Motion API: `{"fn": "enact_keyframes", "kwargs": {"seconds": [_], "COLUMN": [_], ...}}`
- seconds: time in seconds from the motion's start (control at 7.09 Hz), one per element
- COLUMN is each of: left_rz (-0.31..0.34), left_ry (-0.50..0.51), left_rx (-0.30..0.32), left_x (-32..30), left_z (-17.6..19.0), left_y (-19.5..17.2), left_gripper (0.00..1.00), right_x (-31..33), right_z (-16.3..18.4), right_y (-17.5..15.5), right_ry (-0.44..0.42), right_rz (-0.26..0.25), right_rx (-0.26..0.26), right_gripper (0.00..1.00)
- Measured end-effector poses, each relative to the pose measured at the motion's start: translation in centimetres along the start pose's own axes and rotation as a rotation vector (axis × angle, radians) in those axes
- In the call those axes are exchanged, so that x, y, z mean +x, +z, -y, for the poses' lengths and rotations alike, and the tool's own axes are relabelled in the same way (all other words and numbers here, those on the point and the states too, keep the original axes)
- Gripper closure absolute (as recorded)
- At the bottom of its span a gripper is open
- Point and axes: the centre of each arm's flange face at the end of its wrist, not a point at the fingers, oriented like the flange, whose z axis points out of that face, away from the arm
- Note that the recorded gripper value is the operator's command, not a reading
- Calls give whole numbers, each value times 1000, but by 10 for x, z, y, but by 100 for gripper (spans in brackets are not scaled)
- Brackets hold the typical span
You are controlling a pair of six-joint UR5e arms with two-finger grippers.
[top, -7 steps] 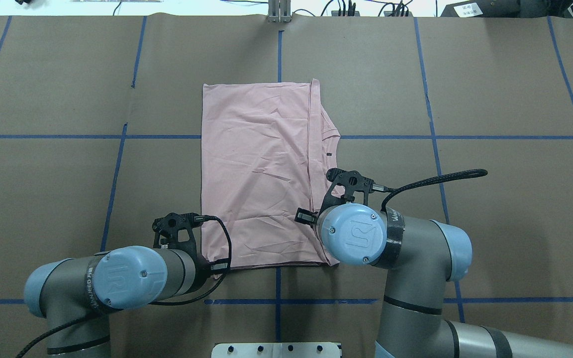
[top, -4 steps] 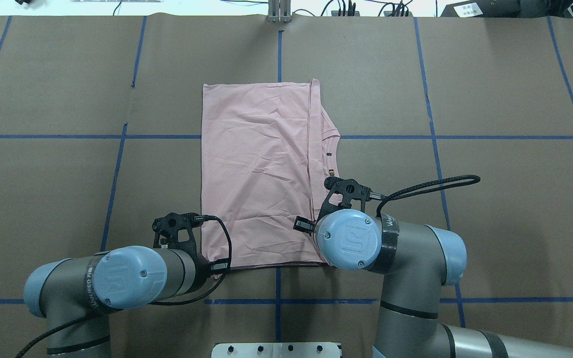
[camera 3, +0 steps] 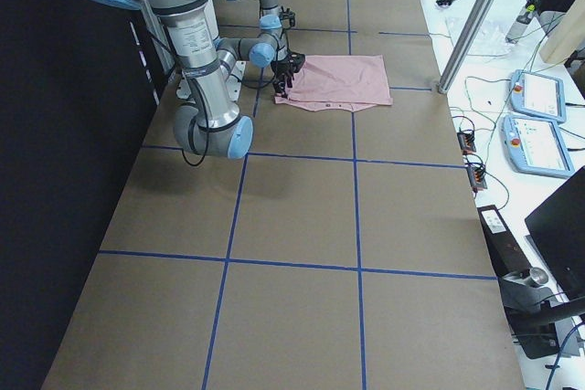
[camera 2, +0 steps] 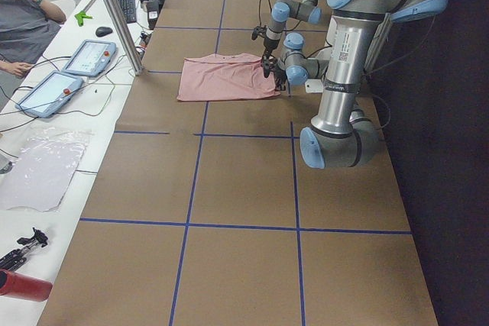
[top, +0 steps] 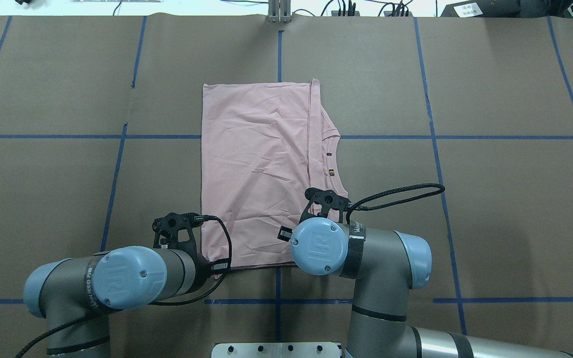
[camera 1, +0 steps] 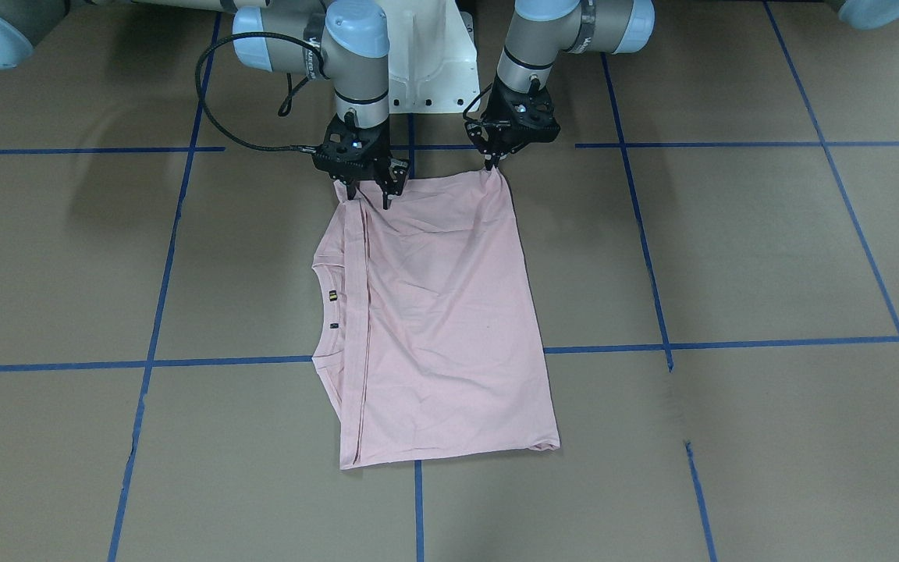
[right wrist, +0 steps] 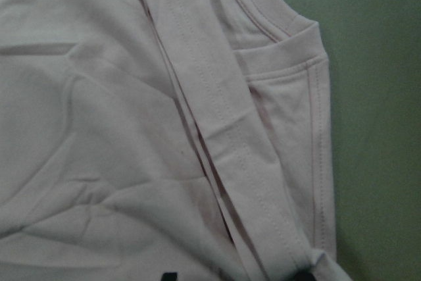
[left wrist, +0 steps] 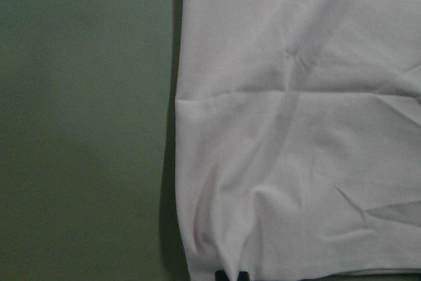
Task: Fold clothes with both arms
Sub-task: 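Grasp the near shirt edge with both grippers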
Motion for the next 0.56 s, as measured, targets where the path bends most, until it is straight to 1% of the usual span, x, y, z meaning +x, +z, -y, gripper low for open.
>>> {"fn": "enact_keyframes", "kwargs": {"seconds": [0.28,0.56], "left_rz": [0,1], "left_ry": [0,0], "left_rx": [0,2], "left_x": [0,0], "left_z": [0,0], "left_y": [0,1], "left_gripper": [100,100], "right_x": [5,12], "right_z": [0,-2], "right_y": [-11,-6], "right_ry": [-1,-5], "right_rz": [-27,-49], "right_rx": [-8,-6], "right_gripper": [32,32]}}
